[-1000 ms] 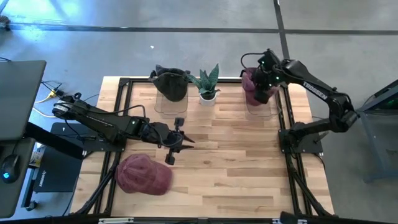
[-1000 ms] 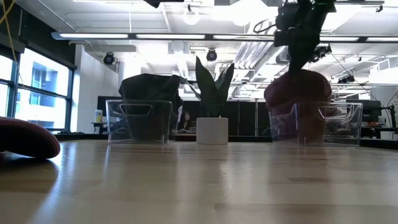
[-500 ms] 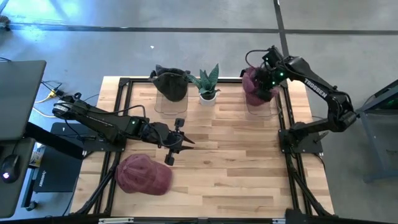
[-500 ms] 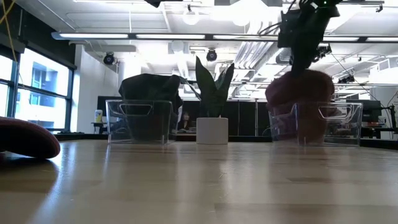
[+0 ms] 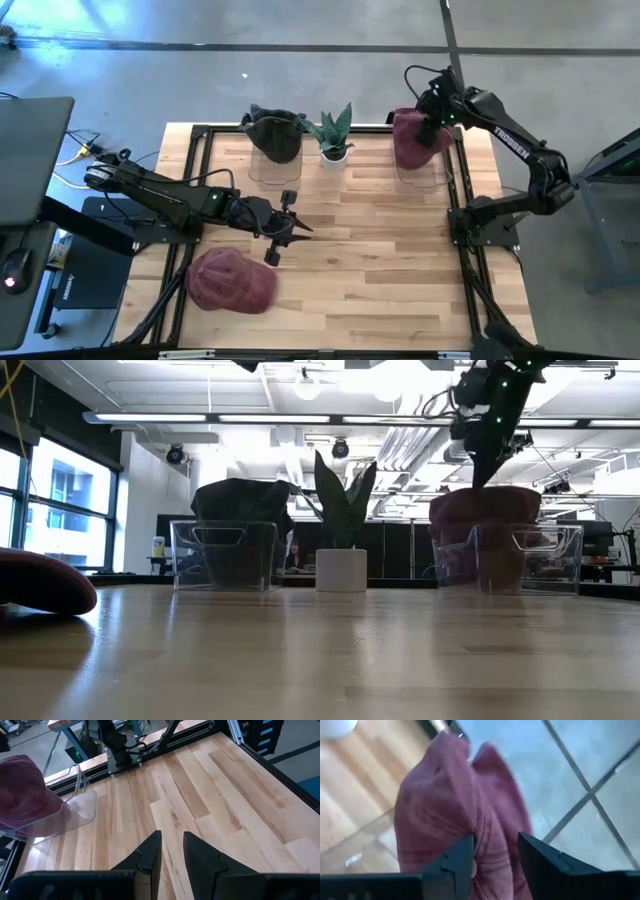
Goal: Pick & Place hat
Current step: Put the red cap into the right transparent bin
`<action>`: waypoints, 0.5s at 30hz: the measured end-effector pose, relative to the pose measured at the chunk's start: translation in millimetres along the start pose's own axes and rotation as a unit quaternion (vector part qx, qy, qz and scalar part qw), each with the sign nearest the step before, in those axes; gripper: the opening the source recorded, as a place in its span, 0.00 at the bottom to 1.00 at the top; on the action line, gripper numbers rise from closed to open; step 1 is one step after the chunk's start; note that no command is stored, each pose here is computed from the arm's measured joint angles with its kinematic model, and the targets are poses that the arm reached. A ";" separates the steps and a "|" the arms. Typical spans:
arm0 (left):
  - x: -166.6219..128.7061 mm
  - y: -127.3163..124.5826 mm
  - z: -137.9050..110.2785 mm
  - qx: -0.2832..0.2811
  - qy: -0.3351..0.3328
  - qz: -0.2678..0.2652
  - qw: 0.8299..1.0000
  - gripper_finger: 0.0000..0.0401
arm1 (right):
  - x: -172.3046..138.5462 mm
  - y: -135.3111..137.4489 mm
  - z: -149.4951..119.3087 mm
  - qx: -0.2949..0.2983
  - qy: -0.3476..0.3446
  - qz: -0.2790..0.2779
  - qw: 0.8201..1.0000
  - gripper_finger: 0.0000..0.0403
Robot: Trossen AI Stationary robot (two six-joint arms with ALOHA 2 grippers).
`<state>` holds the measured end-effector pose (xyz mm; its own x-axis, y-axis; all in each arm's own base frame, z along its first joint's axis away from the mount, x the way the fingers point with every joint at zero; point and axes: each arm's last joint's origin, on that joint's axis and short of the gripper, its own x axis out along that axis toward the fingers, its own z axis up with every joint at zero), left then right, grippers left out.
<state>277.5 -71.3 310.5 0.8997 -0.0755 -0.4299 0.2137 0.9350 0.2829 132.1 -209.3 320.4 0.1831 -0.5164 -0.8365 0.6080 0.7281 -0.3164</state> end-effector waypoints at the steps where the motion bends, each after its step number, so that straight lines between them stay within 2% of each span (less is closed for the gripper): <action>1: 0.0 0.0 0.0 0.000 0.000 0.000 1.000 0.18 | -2.6 -0.4 0.3 0.013 -0.007 -0.008 1.000 0.38; 4: 0.0 0.0 0.1 0.000 -0.001 0.000 1.000 0.18 | -12.7 3.2 1.7 0.045 -0.032 -0.015 0.998 0.39; 7: 0.0 0.0 0.2 0.000 -0.001 0.000 1.000 0.18 | -26.8 17.9 4.8 0.053 -0.063 -0.002 0.997 0.38; 11: 0.0 0.1 0.2 0.000 -0.001 0.000 1.000 0.18 | -46.5 51.4 10.4 0.031 -0.105 0.040 0.993 0.36; 15: 0.0 0.2 0.6 -0.006 -0.003 0.001 1.000 0.18 | -64.3 97.5 13.8 0.010 -0.154 0.106 0.982 0.33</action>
<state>277.8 -71.4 311.0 0.9023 -0.0755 -0.4244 0.2075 0.9390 0.2743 190.2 -111.3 349.6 0.5300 -0.4691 -0.7064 0.5465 0.8259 -0.1385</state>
